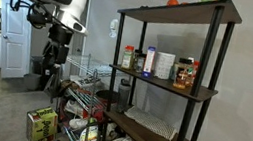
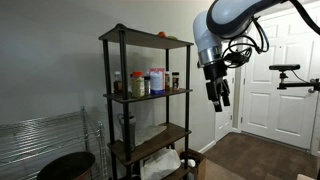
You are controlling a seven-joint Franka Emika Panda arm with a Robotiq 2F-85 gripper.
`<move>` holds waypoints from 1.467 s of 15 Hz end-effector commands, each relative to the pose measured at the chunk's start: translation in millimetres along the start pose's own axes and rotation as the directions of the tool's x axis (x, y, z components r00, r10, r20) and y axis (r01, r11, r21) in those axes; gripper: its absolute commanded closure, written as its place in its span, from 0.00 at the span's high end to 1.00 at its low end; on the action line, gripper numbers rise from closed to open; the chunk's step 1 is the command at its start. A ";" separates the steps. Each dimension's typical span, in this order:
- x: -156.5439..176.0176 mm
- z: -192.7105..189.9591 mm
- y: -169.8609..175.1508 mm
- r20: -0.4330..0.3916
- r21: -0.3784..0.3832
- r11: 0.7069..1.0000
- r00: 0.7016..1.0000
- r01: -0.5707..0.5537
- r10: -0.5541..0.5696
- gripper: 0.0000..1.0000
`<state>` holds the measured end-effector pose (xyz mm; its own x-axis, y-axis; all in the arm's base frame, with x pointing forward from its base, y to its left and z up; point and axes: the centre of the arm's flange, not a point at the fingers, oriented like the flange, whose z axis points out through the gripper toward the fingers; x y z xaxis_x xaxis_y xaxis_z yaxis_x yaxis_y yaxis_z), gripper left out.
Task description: Move the black bottle to the left
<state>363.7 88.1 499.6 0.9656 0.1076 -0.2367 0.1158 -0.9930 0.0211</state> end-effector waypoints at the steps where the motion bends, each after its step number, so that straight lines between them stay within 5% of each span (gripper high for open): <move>1: 22.8 -2.3 17.9 -0.061 -0.017 0.998 0.997 -0.054 0.053 1.00; 7: 84.6 -23.8 63.0 -0.277 -0.046 0.988 0.952 -0.150 0.131 1.00; 13: 149.1 -66.5 96.1 -0.512 -0.043 0.970 0.839 -0.240 0.185 1.00; 22: 203.1 -60.2 129.7 -0.609 -0.100 0.932 0.762 -0.348 0.220 1.00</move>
<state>570.1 -11.6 515.9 0.9214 -0.0993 0.3756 -0.1709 -0.9718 0.1622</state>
